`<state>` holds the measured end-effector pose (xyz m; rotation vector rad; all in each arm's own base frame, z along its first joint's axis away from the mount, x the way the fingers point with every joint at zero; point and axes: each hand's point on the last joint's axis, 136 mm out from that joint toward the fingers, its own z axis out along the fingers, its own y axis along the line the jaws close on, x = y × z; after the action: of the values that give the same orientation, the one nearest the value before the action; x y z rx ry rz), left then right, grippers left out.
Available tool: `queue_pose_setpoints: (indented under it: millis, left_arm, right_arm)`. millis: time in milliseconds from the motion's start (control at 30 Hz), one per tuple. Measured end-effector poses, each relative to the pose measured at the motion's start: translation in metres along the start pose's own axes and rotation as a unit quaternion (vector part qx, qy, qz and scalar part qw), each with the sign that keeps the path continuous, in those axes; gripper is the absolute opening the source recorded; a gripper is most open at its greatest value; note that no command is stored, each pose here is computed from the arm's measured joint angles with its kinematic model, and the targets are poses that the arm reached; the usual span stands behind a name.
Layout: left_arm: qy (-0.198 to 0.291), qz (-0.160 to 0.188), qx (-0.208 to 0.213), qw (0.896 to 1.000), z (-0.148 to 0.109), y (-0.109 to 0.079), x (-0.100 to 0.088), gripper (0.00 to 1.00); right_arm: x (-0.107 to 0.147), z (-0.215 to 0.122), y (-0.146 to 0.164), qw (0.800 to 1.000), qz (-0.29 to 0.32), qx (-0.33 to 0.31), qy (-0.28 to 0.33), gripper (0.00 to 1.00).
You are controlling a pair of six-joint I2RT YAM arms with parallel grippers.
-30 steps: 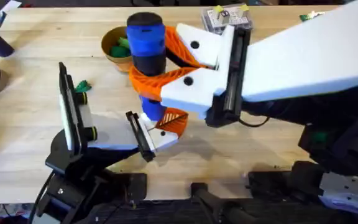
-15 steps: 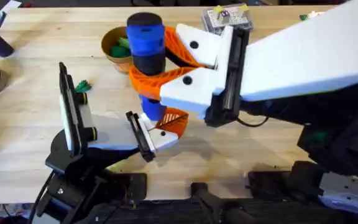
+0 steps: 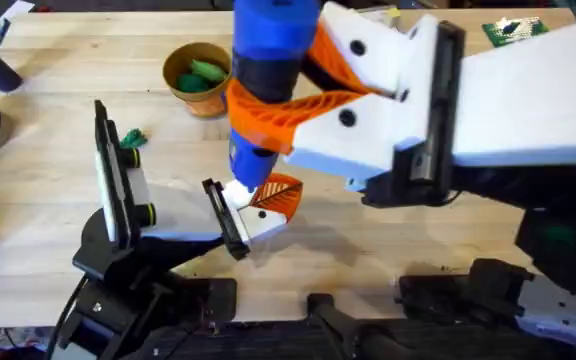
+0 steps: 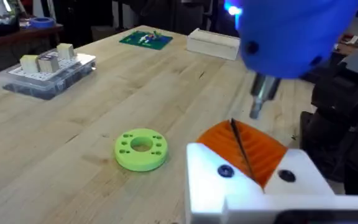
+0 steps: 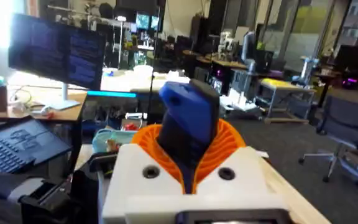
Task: Pick up the gripper from the table and insert it into the empty holder that is missing its gripper. Then pick up a screw, insert it into the mounting hole, and use the screwdriver to tighten it. Finally, clean up the table by picking up the vegetable and placing it into the bucket.
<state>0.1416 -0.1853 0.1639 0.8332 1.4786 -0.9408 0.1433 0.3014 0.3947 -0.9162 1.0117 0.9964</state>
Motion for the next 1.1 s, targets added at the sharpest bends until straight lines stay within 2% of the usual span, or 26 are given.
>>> queue_pose_setpoints:
  millis: [267, 500, 633, 733, 900, 1100]
  left_arm:
    - [0.000, 0.000, 0.000, 1.000, 0.000, 0.000, 0.000, 0.018]
    - [0.000, 0.000, 0.000, 1.000, 0.000, 0.000, 0.000, 0.018]
    - [0.000, 0.000, 0.000, 1.000, 0.000, 0.000, 0.000, 0.018]
    - [0.000, 0.000, 0.000, 1.000, 0.000, 0.000, 0.000, 0.018]
    - [0.000, 0.000, 0.000, 1.000, 0.000, 0.000, 0.000, 0.018]
    - [0.000, 0.000, 0.000, 1.000, 0.000, 0.000, 0.000, 0.018]
  right_arm:
    - [0.007, 0.001, -0.004, 1.000, 0.004, 0.005, 0.011, 0.047]
    - [0.010, -0.005, -0.027, 0.997, -0.065, 0.038, 0.022, 0.048]
    - [0.034, -0.013, -0.052, 0.990, -0.084, 0.084, 0.075, 0.047]
    - [0.067, -0.030, -0.080, 0.975, -0.079, 0.144, 0.151, 0.048]
    - [0.121, -0.074, -0.119, 0.929, -0.064, 0.237, 0.278, 0.047]
    - [0.171, -0.122, -0.135, 0.872, -0.036, 0.283, 0.397, 0.047]
